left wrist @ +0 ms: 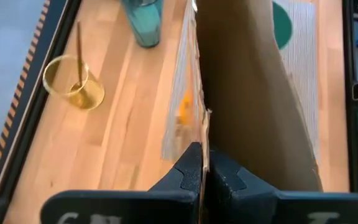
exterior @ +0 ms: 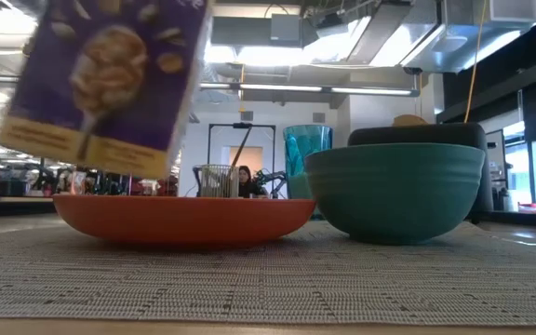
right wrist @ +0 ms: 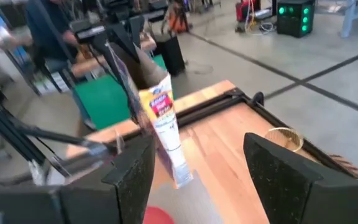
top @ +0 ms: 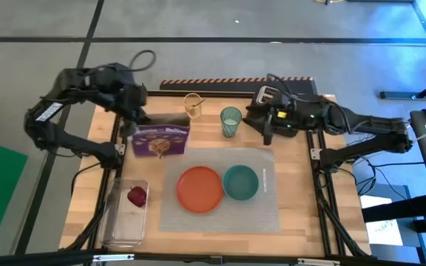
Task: Arrange a breakfast setting
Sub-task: Pour the cereal into the blue bowl from the cereal box
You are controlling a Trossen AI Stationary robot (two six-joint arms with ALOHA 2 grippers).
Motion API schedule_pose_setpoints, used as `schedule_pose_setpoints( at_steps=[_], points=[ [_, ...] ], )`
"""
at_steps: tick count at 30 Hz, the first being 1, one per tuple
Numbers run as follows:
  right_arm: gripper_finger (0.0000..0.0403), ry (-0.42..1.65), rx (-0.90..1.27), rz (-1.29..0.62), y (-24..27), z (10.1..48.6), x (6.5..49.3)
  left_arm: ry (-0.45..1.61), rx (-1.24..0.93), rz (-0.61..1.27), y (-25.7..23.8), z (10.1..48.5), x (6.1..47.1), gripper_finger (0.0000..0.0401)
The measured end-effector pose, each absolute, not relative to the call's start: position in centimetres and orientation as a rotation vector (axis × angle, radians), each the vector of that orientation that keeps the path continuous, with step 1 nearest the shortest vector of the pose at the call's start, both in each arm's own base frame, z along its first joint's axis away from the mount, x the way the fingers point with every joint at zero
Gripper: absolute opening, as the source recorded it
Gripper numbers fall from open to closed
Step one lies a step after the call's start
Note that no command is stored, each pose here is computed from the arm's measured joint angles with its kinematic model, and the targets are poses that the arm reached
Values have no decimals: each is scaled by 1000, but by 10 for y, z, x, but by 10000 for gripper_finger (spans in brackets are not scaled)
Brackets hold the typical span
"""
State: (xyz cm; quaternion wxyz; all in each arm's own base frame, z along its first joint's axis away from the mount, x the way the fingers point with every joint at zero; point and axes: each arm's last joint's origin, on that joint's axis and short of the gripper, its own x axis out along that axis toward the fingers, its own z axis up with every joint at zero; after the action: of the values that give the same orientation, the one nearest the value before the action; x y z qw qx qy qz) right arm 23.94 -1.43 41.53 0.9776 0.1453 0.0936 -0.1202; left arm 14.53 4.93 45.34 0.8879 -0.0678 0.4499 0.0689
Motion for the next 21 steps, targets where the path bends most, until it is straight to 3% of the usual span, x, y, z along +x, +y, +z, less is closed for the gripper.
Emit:
schedule_pose_setpoints(
  at_steps=[8,14,21],
  points=[
    [239,262,192,-204,-15,439,280,885,-48,29,40,446,200,0],
    [239,255,130,-119,-14,451,312,908,-6,49,38,432,238,0],
    [239,337,110,-49,-14,430,346,922,-1,44,35,419,266,0]
  ],
)
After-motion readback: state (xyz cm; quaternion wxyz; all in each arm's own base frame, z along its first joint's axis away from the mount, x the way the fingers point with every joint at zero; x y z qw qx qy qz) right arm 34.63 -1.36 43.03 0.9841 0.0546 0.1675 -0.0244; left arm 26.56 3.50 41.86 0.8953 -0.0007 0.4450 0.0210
